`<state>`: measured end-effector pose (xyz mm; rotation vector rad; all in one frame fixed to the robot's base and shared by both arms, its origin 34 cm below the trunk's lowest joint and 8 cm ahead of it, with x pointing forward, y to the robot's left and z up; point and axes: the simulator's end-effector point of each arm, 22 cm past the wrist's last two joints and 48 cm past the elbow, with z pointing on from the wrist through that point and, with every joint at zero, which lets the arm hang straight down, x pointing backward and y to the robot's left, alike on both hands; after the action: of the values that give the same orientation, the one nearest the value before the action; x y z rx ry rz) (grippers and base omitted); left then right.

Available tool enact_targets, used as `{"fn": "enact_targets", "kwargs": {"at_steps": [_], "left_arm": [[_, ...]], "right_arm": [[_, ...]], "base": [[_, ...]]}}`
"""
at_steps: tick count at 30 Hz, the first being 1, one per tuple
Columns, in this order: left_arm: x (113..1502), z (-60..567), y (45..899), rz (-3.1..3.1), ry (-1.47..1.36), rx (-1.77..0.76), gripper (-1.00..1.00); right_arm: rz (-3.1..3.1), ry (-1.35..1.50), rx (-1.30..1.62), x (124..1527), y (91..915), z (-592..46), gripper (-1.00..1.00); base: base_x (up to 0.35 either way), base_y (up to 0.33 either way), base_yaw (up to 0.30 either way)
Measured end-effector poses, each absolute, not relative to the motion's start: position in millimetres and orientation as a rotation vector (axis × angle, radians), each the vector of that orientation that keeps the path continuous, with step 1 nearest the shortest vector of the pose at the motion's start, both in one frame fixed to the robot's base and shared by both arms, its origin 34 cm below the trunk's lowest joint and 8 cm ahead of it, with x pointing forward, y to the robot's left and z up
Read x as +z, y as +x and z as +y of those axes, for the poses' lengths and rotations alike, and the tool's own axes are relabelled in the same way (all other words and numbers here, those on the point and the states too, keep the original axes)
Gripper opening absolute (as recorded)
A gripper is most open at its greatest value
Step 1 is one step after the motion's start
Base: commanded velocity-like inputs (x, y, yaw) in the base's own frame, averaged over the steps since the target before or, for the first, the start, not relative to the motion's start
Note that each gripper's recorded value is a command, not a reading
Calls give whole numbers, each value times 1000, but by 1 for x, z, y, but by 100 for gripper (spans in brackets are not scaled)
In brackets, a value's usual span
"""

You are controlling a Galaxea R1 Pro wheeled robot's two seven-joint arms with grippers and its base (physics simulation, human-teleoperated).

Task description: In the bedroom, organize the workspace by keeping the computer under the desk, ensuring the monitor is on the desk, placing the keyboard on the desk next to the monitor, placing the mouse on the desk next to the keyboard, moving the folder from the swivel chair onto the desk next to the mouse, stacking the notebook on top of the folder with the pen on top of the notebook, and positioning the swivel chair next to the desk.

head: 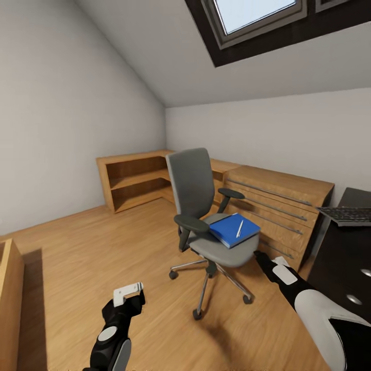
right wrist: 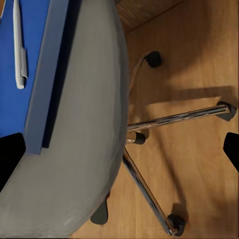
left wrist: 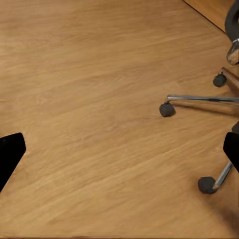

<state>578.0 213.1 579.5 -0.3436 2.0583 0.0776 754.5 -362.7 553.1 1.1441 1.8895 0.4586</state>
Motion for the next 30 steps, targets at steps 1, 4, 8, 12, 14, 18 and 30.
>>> {"fn": "enact_targets", "kwargs": {"at_steps": [1, 4, 8, 12, 14, 18, 30], "left_arm": [[582, 213, 578, 2058, -345, 85, 100], [591, 206, 579, 2057, -330, 95, 100], [601, 198, 580, 2057, -309, 96, 100], [609, 197, 581, 2059, -306, 99, 100], [613, 196, 582, 2063, -303, 98, 100], [620, 194, 583, 2068, -300, 97, 100], [524, 200, 537, 2344, -231, 208, 100]], "right_arm": [[1890, 1144, 458, 555, 755, -363, 100], [1890, 1145, 457, 561, 756, -363, 100], [1890, 1146, 456, 570, 758, -364, 100], [1892, 1144, 455, 578, 760, -364, 100], [1909, 1112, 428, 580, 760, -362, 100], [1962, 1000, 319, 576, 753, -363, 100], [2007, 706, 26, 530, 693, -329, 100]], "base": [[-212, 0, 0], [-282, 0, 0], [-325, 0, 0], [-332, -3, 0], [-297, -34, 0], [-105, -25, 0], [-18, -4, 0]]}}
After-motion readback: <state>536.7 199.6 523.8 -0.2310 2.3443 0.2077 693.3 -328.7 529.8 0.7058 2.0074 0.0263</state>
